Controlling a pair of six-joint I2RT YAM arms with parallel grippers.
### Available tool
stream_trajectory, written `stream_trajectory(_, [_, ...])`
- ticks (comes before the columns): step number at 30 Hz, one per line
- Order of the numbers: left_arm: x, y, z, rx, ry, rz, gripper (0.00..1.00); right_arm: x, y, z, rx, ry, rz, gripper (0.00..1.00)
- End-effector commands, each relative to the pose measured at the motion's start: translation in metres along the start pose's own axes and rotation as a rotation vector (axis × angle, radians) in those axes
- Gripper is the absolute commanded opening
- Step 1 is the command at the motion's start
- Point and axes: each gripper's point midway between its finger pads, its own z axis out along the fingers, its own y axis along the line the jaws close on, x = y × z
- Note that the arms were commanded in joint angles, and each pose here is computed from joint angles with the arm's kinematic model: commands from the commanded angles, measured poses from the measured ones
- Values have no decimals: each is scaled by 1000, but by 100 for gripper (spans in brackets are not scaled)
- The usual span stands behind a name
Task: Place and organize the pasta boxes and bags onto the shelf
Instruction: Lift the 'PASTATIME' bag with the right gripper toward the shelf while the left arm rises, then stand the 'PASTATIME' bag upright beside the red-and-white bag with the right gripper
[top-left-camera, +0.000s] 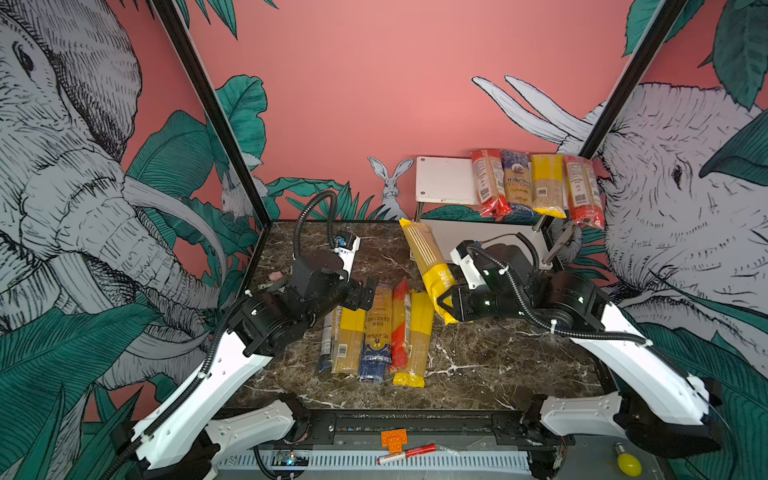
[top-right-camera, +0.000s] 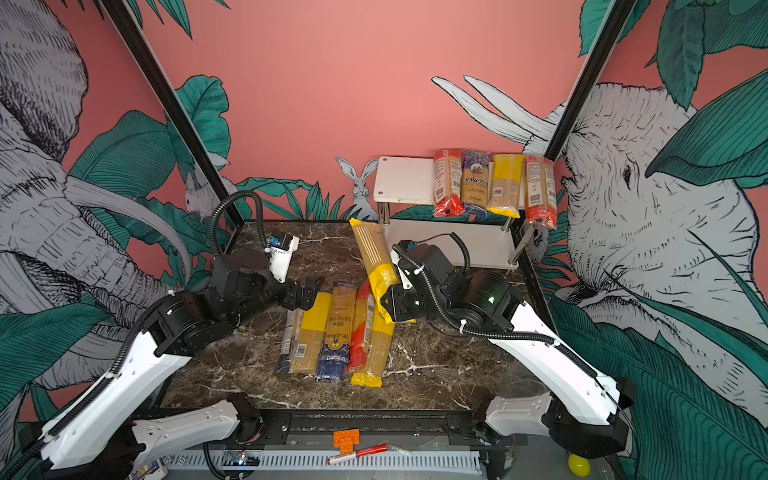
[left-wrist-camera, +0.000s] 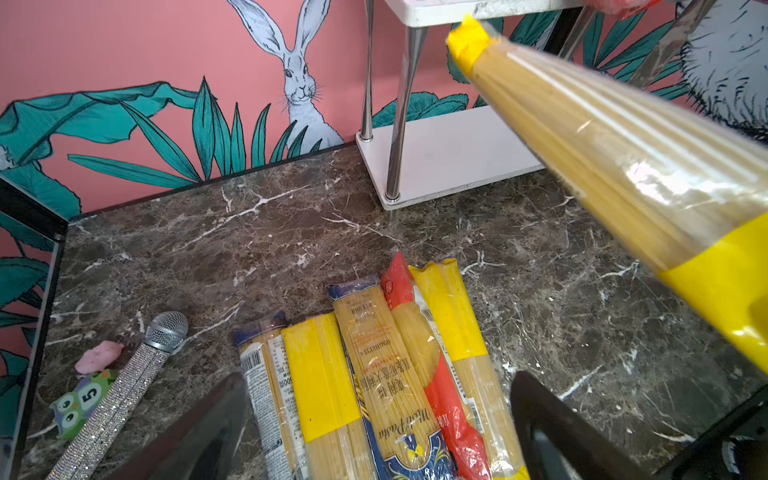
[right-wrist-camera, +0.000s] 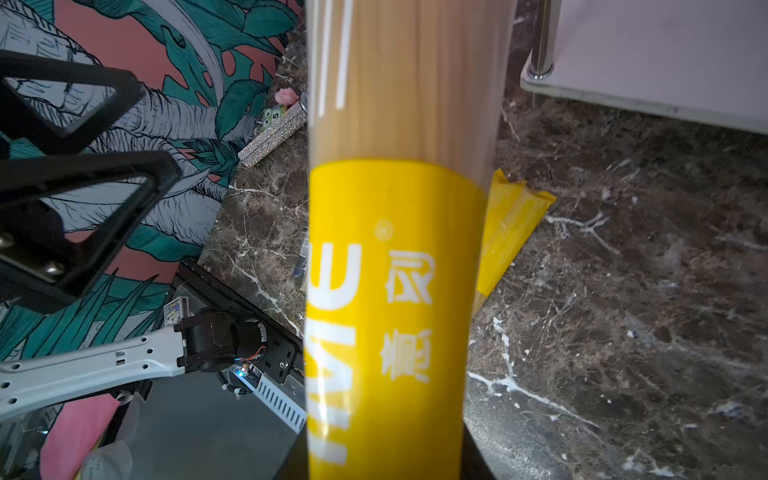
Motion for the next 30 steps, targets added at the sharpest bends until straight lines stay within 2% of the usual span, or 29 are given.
stream_trajectory(1, [-20,6,-1,-13,-29,23,99,-54,12,-32,-11,-194,-91,0])
stream_trajectory(14, [-79,33,22,-6,-89,-8,99,-146,25,-52,44,-356,-203,0])
stream_trajectory(21, [-92,46,39,-1,-107,-21,99,-207,-8,-68,222,-555,-211,0])
stream_trajectory(30, [-101,59,56,5,-125,-50,99,-276,-64,-46,513,-715,-220,0])
